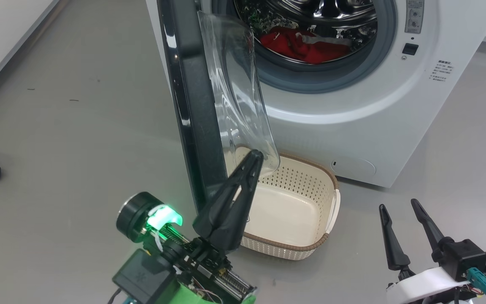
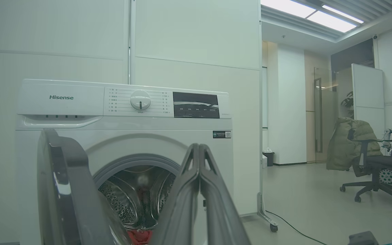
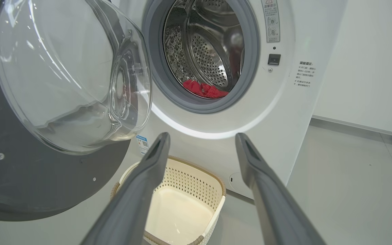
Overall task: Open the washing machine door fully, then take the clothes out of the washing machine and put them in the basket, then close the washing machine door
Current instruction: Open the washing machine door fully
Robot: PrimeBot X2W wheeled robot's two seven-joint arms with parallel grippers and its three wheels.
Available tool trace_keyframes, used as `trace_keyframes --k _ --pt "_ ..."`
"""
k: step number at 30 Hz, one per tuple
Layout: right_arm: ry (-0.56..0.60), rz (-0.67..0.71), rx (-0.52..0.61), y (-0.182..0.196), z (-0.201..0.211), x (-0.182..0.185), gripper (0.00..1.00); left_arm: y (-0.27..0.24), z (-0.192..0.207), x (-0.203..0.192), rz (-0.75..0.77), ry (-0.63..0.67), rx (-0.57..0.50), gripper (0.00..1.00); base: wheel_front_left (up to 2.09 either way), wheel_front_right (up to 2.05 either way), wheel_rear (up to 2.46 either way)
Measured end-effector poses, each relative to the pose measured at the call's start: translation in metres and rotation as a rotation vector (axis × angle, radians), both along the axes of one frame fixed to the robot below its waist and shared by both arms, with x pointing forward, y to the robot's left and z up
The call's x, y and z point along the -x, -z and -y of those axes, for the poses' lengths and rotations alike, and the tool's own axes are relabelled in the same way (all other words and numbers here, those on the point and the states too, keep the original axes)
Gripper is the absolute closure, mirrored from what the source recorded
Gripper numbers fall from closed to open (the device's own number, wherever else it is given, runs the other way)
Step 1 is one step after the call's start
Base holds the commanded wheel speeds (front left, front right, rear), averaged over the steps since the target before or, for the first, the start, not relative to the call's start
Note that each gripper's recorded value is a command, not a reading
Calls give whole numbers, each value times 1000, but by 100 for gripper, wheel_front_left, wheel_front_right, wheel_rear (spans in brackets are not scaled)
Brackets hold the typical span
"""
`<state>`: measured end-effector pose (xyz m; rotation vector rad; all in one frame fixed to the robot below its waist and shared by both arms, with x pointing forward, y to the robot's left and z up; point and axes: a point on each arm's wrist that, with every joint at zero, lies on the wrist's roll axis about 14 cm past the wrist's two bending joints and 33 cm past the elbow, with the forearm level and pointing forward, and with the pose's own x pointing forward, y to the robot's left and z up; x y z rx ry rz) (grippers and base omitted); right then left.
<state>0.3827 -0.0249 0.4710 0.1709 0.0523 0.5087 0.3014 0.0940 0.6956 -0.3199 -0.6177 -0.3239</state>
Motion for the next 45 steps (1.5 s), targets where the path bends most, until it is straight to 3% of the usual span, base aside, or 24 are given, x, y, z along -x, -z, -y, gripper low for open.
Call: trace_keyframes --k 10,20,45 --pt "9 -16 5 6 5 2 0 73 31 -11 -292 122 -29 100 0 0 0" --pt "32 -28 5 10 12 1 0 132 34 -17 -509 131 -72 100 0 0 0" --pt "39 -35 3 13 14 -5 0 177 6 -24 -664 3 -72 100 0 0 0"
